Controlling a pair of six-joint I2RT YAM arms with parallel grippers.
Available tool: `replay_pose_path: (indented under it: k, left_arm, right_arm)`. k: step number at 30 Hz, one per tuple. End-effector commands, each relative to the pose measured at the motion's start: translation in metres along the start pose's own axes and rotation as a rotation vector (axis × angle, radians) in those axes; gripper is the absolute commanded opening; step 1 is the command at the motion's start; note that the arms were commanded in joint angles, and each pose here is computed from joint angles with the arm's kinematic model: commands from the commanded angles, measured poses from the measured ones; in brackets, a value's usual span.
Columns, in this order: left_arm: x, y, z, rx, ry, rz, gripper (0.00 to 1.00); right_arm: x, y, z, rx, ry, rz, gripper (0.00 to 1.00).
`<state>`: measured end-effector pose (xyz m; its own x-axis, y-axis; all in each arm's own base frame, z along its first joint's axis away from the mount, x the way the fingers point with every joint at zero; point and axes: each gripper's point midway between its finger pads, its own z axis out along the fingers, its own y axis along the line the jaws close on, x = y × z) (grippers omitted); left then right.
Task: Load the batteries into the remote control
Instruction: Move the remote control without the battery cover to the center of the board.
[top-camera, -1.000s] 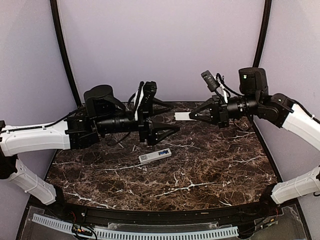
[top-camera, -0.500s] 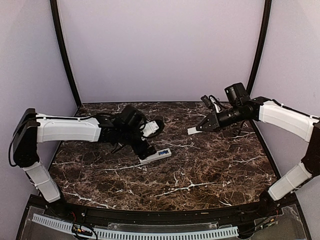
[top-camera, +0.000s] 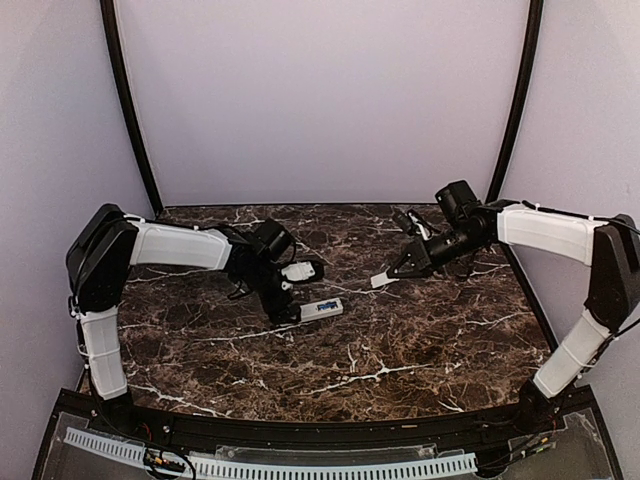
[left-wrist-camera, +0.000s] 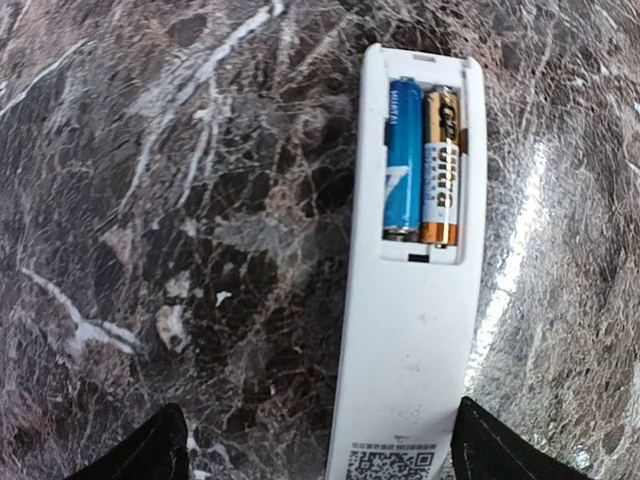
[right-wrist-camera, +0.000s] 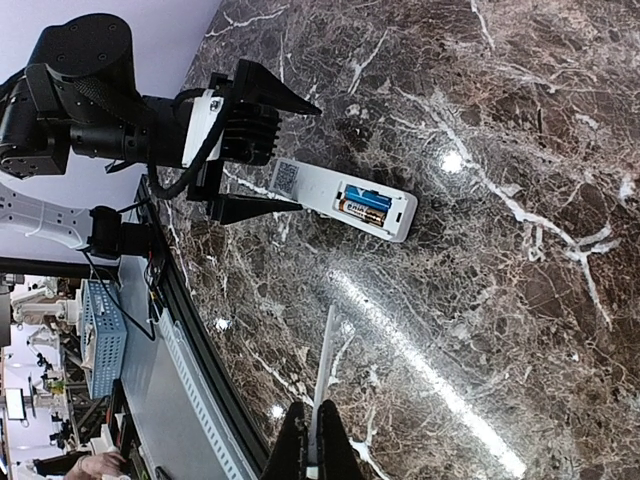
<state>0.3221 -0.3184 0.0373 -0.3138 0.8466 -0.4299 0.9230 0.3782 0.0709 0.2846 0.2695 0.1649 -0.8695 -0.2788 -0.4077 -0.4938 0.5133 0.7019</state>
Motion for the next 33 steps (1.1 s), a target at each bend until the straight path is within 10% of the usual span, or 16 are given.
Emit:
replay_pose_path:
  k: [1,19,33]
  left_arm:
    - [0.002,-0.014,0.008,0.106,0.009,0.012,0.87]
    - [0.008,-0.069,0.018,0.348,0.068,0.046,0.23]
    - [-0.043,-0.151,0.023,0.388,-0.03,0.256,0.23]
  right_arm:
    - [-0.007,0.0,0.002,-0.019,0.006,-0.024,0.0]
    - [0.012,-0.011,0.015,-0.047,0.046,0.111,0.0]
    - [0.07,-0.019,0.027,-0.12,0.071,0.295,0.0]
